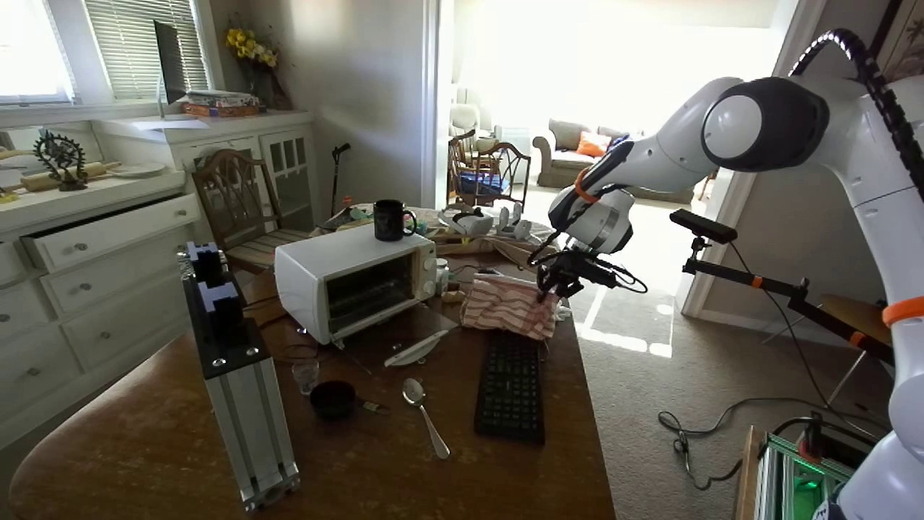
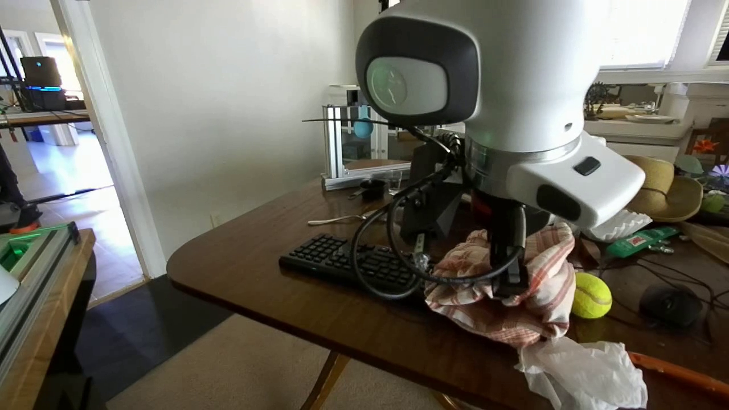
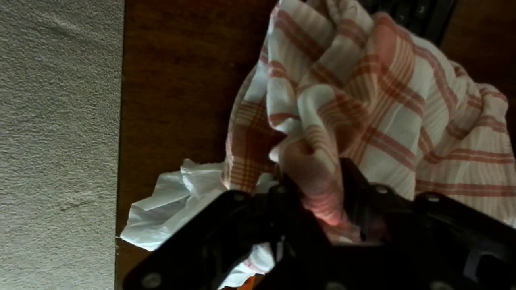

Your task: Close the oven

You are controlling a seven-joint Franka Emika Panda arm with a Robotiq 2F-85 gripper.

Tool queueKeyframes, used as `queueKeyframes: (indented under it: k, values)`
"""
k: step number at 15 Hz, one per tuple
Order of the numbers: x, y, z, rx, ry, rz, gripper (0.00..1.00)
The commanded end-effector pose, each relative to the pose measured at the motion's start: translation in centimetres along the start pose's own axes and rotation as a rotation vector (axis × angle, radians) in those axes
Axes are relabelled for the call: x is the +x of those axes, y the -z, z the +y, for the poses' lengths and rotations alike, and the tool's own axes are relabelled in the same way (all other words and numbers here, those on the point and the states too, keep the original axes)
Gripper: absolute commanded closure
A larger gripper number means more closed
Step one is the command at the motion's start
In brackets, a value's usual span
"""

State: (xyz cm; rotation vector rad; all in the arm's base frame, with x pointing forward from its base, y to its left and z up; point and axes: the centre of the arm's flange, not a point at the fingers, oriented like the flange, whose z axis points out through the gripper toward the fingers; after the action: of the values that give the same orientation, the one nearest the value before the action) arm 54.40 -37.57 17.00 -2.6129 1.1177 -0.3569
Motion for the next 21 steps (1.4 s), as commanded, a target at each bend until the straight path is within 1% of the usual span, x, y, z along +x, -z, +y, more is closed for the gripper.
queueKeyframes:
  k: [1, 2, 3, 4, 5, 6, 7, 8, 9, 10, 12, 13, 16, 18, 19, 21]
  values:
    - [-0.8, 2.7, -3.9, -0.062, -0.029, 0.162, 0.33]
    - [-0.2, 4.4, -5.3, -0.084, 0.007, 0.232, 0.27]
    - [0.0, 5.8, -6.4, -0.118, 0.031, 0.279, 0.19]
    - [0.0, 7.3, -7.8, -0.136, 0.06, 0.326, 0.11]
    - [-0.7, 8.5, -8.8, -0.152, 0.101, 0.316, 0.05]
    - [-1.2, 9.1, -9.6, -0.176, 0.137, 0.324, 0.0]
    - [-1.9, 9.6, -10.1, -0.192, 0.148, 0.287, 0.0]
    - [-2.7, 10.0, -10.7, -0.188, 0.163, 0.248, 0.0]
    - [-3.7, 10.0, -10.9, -0.202, 0.17, 0.222, 0.0]
    - [-4.8, 10.0, -11.3, -0.199, 0.165, 0.197, 0.0]
    - [-7.3, 10.4, -12.3, -0.155, 0.175, 0.122, 0.0]
    - [-8.6, 10.5, -13.0, -0.117, 0.191, 0.083, 0.0]
    - [-12.5, 11.2, -16.2, -0.023, 0.265, 0.05, 0.0]
    - [-15.0, 12.0, -18.2, 0.047, 0.301, 0.059, 0.0]
    - [-16.3, 12.2, -19.0, 0.09, 0.327, 0.076, 0.0]
    - [-19.1, 12.5, -20.0, 0.181, 0.378, 0.139, 0.0]
